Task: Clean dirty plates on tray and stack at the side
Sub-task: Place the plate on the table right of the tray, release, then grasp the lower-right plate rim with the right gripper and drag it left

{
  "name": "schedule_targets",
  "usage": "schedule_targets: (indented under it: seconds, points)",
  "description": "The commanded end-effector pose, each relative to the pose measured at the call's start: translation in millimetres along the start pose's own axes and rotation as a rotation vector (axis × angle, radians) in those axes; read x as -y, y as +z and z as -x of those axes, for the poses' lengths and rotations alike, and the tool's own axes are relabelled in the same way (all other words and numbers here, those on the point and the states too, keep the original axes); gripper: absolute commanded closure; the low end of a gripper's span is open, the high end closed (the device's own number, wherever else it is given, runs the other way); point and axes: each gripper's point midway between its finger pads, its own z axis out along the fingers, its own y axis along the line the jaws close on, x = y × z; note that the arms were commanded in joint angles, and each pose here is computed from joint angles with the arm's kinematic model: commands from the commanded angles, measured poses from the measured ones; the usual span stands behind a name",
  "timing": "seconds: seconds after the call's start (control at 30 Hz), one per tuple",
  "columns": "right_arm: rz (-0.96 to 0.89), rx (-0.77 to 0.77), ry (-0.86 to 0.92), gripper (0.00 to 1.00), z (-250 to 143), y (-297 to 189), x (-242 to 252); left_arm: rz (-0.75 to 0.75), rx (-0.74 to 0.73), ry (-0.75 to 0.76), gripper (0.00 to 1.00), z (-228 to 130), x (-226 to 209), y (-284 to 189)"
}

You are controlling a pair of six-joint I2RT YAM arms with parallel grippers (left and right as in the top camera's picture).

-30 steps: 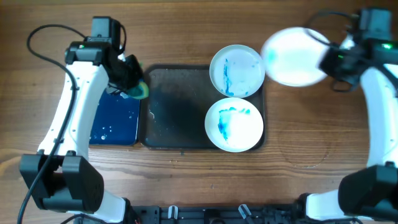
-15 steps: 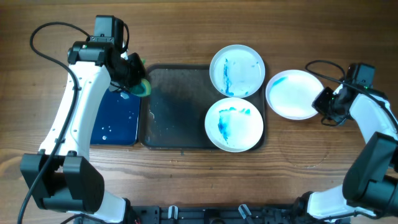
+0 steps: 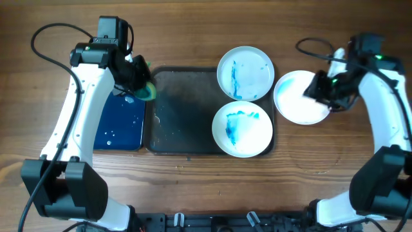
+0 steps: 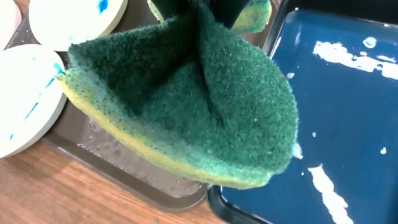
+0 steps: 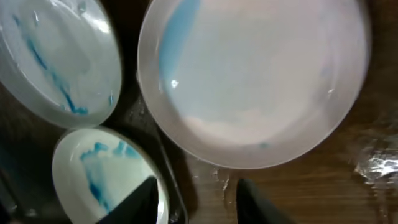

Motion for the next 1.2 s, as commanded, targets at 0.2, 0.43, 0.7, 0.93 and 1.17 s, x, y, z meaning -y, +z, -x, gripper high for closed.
schedule_targets:
  seconds: [0.2,0.43,0.7,0.93,1.17]
  points:
    - [-0.026,-0.268,-0.092,0.63,-96.5,68.5,-30.0,0.000,-0.016,-0.006,0.96,-3.2,-0.3,2.0]
    - [-0.037,-0.270,-0.179,0.64,-117.0,94.0,-45.9,0.006,-0.011,-0.006,0.96,-2.3,-1.3,2.0]
    - [-0.108,-0.232,-0.165,0.68,-121.6,113.0,-34.9,0.007,-0.014,-0.007,0.96,-2.9,-1.5,2.0]
    - [-0.095,-0.219,-0.197,0.85,-119.2,115.4,-36.8,0.011,-0.022,-0.008,0.96,-4.9,-2.6,1.9]
    - [-0.094,-0.210,-0.216,0.96,-113.8,107.3,-45.9,0.011,-0.021,-0.007,0.96,-4.6,-2.5,1.9]
